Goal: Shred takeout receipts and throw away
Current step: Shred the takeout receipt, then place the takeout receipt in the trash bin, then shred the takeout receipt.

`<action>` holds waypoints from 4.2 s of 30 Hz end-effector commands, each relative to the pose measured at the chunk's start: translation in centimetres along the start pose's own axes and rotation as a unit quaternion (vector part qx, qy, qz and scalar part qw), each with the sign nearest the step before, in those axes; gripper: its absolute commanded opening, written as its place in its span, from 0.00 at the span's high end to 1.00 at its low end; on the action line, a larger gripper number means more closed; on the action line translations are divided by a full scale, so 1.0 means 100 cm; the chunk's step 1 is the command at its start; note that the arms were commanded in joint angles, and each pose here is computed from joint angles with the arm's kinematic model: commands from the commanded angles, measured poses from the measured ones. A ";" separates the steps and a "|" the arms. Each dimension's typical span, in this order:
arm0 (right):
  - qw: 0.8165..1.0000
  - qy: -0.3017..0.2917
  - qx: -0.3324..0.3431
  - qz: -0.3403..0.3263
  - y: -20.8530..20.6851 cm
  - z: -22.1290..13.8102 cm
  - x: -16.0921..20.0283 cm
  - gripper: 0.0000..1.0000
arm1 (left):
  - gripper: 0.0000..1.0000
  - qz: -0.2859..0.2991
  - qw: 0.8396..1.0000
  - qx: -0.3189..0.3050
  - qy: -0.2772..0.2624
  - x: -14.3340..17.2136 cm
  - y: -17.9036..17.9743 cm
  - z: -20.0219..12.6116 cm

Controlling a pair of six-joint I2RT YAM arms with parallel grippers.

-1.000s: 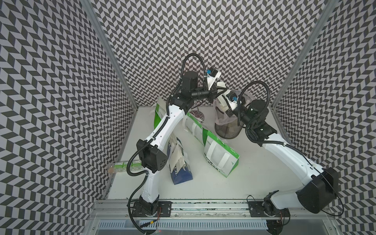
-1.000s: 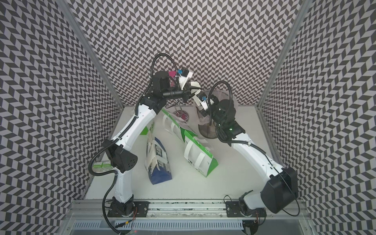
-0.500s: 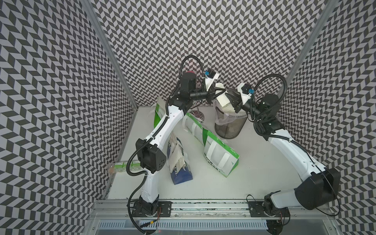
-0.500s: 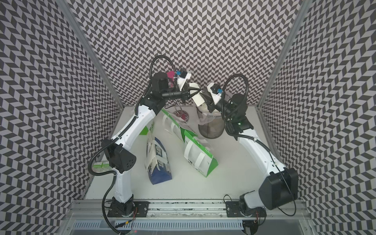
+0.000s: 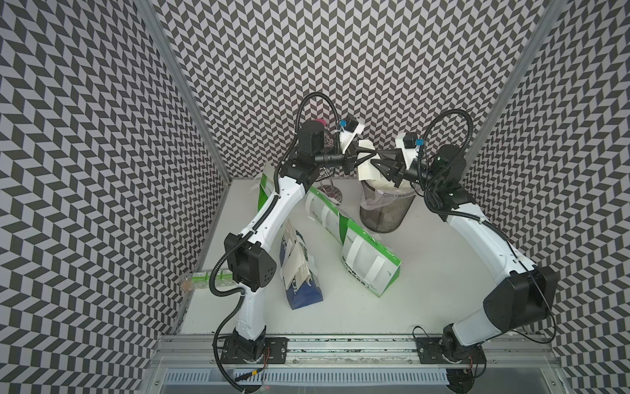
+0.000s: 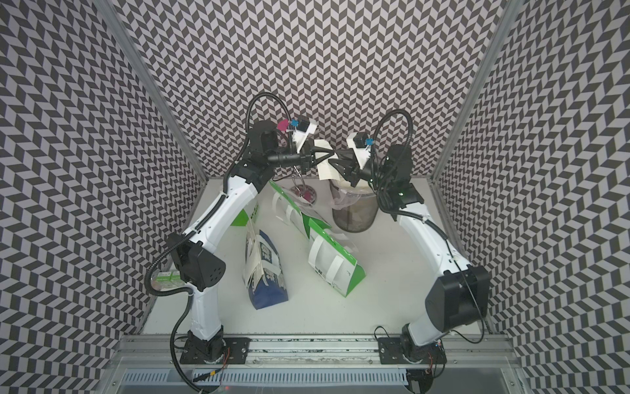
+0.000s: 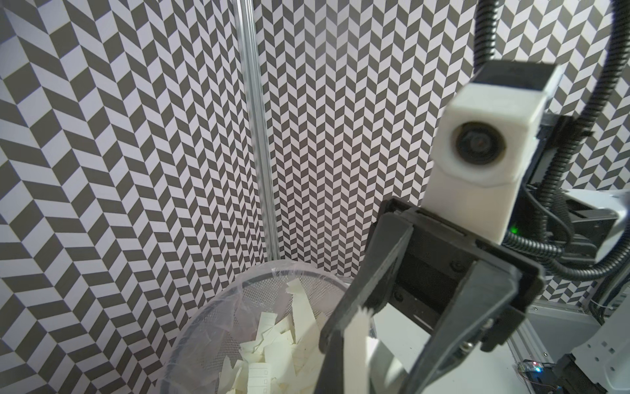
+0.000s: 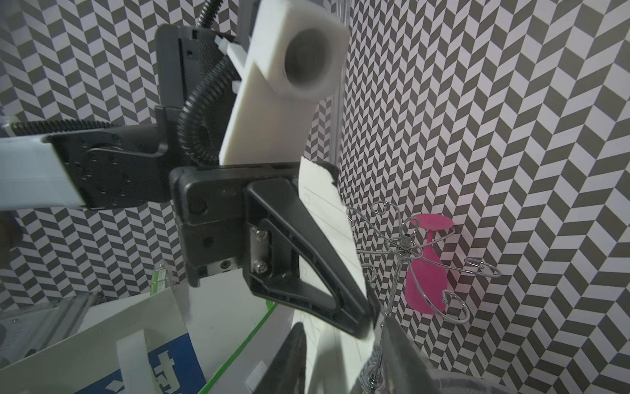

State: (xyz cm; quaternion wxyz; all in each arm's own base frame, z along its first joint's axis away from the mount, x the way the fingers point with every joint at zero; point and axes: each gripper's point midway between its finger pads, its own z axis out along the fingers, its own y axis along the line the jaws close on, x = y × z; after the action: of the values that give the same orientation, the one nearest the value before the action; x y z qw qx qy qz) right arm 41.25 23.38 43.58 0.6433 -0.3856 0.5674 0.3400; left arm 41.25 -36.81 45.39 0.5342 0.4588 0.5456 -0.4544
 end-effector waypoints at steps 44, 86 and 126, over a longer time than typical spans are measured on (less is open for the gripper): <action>0.922 -0.045 0.206 -0.324 0.053 -0.006 -0.045 1.00 | 1.00 -0.009 0.992 -0.125 0.000 -0.019 0.027 0.002; 0.960 0.098 0.261 0.038 -0.115 -0.035 0.053 0.67 | 1.00 -0.011 0.998 -0.058 -0.031 -0.021 0.014 0.015; 0.984 -0.041 -0.151 0.089 0.016 0.010 -0.009 1.00 | 1.00 -0.029 0.998 0.037 -0.040 -0.019 -0.020 0.030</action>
State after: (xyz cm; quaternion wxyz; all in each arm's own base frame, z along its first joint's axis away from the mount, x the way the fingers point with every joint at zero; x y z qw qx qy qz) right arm 40.37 25.07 42.19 0.5320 -0.4025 0.5336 0.5198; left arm 40.91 -40.14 46.56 0.5320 0.4398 0.5245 -0.4985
